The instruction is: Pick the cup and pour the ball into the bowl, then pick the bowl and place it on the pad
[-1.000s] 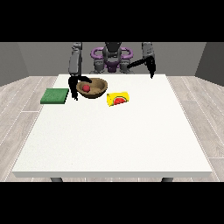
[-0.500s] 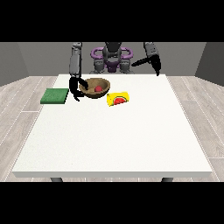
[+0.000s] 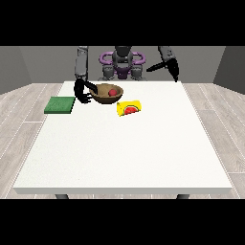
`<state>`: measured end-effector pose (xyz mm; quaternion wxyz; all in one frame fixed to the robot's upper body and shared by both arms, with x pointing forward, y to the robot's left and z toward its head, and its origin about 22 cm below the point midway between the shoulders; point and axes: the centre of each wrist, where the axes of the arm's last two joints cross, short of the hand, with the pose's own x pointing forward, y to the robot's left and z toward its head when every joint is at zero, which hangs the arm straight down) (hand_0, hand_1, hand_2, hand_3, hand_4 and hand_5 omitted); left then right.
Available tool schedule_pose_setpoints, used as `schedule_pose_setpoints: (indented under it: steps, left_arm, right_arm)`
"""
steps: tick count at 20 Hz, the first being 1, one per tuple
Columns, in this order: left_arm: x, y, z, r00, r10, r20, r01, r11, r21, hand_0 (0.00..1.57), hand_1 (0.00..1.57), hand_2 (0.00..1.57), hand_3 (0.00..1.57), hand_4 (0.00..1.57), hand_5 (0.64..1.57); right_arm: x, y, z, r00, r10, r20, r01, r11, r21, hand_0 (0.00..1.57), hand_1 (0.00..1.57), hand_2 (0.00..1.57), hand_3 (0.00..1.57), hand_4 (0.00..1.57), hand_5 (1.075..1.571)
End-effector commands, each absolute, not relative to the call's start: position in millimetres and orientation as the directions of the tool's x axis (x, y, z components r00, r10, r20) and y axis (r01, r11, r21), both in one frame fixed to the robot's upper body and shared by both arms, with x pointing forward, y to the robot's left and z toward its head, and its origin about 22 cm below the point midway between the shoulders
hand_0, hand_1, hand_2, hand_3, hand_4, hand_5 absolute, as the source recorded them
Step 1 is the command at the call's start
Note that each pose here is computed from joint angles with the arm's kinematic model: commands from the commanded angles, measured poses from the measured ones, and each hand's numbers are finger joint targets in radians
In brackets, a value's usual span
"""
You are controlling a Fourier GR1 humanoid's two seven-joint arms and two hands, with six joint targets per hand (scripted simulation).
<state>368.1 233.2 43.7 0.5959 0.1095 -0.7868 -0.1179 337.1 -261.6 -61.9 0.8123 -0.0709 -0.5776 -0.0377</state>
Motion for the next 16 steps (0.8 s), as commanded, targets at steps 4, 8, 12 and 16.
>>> schedule_pose_setpoints:
  steps: [4,8,12,16]
  left_arm:
    - [358.0,257.7,25.1,-0.207,-0.331,0.921,-0.057,0.943,0.327,0.0,0.0,0.0,0.0,0.0,1.57]
    - [355.6,258.1,29.1,-0.211,-0.316,0.925,-0.082,0.949,0.305,0.0,0.0,0.0,0.0,0.0,1.57]
    - [357.4,258.5,28.1,-0.248,-0.342,0.906,-0.115,0.939,0.323,0.0,0.0,0.0,0.0,0.0,1.569]
    - [359.9,267.9,20.0,-0.305,-0.338,0.89,-0.152,0.94,0.305,0.0,0.0,0.0,0.0,0.0,1.565]
  right_arm:
    - [372.6,-286.0,-3.2,0.41,-0.026,0.912,0.125,0.992,-0.028,1.57,1.57,1.57,1.57,1.05,1.553]
    - [348.7,-334.0,-14.7,0.388,-0.007,0.922,0.156,0.986,-0.058,1.57,1.57,1.57,1.57,1.06,1.562]
    - [351.9,-358.0,2.0,0.329,-0.088,0.94,0.197,0.98,0.023,1.57,1.57,1.57,1.57,1.07,1.557]
    - [357.8,-372.6,26.2,0.274,-0.072,0.959,0.152,0.988,0.031,1.57,1.57,1.57,1.57,1.07,1.557]
